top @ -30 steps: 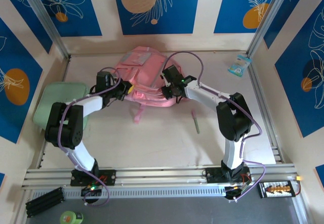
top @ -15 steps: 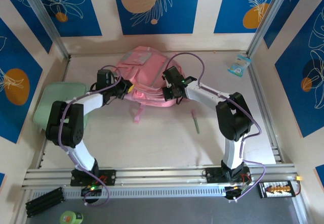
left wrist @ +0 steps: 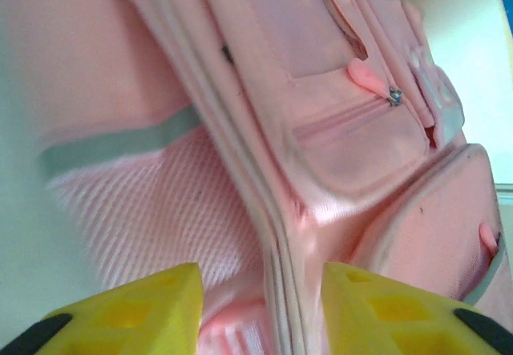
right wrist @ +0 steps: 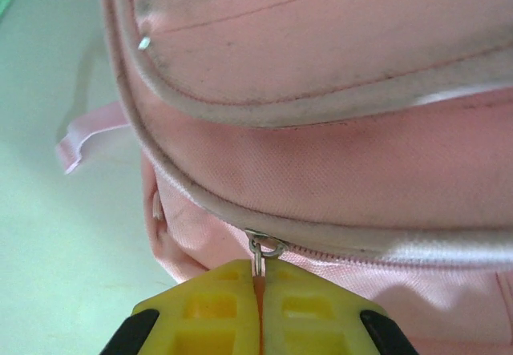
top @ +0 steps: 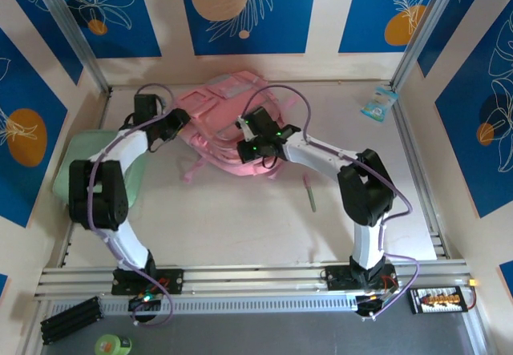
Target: Pack books, pencil case, and school supplies into a backpack
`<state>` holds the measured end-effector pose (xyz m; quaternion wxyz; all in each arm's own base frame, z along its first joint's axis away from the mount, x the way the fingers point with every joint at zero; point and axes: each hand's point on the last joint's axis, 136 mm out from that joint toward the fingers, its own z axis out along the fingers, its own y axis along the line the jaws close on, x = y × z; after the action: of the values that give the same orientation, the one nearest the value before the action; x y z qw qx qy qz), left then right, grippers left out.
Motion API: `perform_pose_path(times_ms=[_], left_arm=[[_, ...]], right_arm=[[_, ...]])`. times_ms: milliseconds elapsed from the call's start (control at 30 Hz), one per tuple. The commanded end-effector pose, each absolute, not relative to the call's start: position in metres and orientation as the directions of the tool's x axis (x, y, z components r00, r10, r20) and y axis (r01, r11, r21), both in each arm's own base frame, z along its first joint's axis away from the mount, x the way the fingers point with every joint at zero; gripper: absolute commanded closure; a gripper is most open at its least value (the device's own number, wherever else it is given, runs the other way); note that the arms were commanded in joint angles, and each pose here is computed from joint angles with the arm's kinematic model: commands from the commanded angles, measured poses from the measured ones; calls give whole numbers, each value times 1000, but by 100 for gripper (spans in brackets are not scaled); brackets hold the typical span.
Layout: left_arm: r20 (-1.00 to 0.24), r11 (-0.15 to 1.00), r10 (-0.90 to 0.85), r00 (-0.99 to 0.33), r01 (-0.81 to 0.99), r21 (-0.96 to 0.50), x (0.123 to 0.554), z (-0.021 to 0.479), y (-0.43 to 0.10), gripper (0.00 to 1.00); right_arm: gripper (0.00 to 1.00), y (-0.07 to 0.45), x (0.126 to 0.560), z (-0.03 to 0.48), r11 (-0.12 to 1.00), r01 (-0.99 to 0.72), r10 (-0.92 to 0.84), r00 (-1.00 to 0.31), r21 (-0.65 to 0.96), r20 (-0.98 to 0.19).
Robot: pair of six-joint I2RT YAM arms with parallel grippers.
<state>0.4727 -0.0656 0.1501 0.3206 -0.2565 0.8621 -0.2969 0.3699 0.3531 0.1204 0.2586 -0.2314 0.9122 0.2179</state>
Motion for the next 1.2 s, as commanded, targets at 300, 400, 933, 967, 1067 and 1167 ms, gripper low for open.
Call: perform_pose_path(times_ms=[300,400,933,967,1067,1167], left_arm=[[-203,463,-717,-667,-239,-853,418,153,-93,57],[-184,454,-718,-672,-251,-855,423,148,-96,62],[-153,452,-726,-670,-297,-841,442,127,-100,98],[-168,468,-725,-668,-300,-831,442,126,-96,100],[-189,492,-728,-659,-310,-813,443,125,-87,100],[-198,502,-729,-655,-315,-806,441,125,-80,100]], right_arm=[[100,460,361,158,591,-681,-315,-689,433,-653],[100,465,359,160,581,-687,-316,-685,437,-656],[100,450,359,144,663,-651,-334,-699,369,-632],[100,438,365,140,715,-615,-318,-710,332,-629],[100,397,379,133,840,-495,-268,-734,221,-624],[100,352,386,128,912,-380,-208,-753,155,-624]])
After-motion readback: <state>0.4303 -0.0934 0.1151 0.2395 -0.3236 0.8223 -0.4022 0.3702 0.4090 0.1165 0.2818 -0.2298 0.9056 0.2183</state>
